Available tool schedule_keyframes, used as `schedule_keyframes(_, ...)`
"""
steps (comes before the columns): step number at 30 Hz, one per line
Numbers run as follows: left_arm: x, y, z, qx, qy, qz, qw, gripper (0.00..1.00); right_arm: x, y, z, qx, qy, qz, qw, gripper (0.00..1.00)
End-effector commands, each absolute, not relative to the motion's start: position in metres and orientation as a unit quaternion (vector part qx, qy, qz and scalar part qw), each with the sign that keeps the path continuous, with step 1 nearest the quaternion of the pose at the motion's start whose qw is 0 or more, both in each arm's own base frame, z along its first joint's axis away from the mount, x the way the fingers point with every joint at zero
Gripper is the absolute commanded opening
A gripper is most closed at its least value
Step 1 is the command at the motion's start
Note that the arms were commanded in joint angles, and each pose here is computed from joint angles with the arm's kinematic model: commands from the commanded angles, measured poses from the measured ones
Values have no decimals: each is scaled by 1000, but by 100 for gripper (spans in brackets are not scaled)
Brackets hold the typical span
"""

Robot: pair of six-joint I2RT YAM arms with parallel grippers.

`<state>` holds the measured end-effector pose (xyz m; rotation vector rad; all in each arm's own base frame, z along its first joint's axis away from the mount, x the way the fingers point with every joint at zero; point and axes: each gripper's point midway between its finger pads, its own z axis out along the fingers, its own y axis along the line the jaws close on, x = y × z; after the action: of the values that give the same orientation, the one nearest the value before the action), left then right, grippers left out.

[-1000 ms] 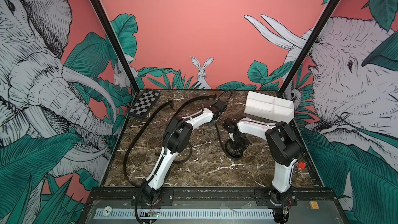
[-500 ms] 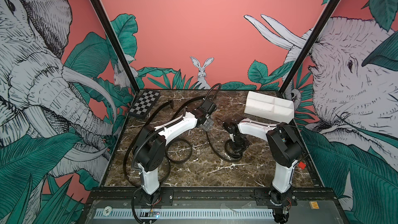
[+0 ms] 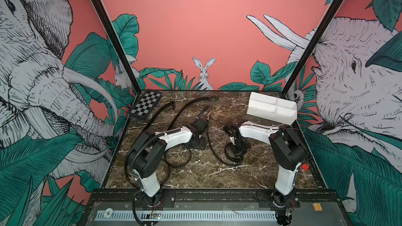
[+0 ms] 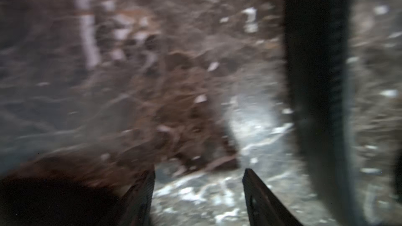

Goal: Place the belts into the storage roll
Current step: Roll the belt at the center of the board.

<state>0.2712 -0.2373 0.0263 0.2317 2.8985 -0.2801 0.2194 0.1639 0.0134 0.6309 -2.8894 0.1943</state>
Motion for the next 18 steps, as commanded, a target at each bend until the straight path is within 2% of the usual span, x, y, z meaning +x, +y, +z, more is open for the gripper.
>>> schedule_keyframes(1, 294, -289, 40, 53, 964, -218, 140, 64, 191, 198, -15, 225, -966, -9, 127, 0)
schedule_keyframes(9, 323, -350, 37, 106, 942, -288, 132, 60, 181, 225, -20, 232, -966, -41, 110, 0)
schedule_keyframes(13, 310, -365, 26, 119, 939, -307, 103, 58, 181, 238, -21, 226, -967, -61, 101, 0)
schedule_keyframes(18, 285, -347, 11, 94, 945, -304, 70, 58, 181, 245, -24, 216, -969, -78, 93, 0)
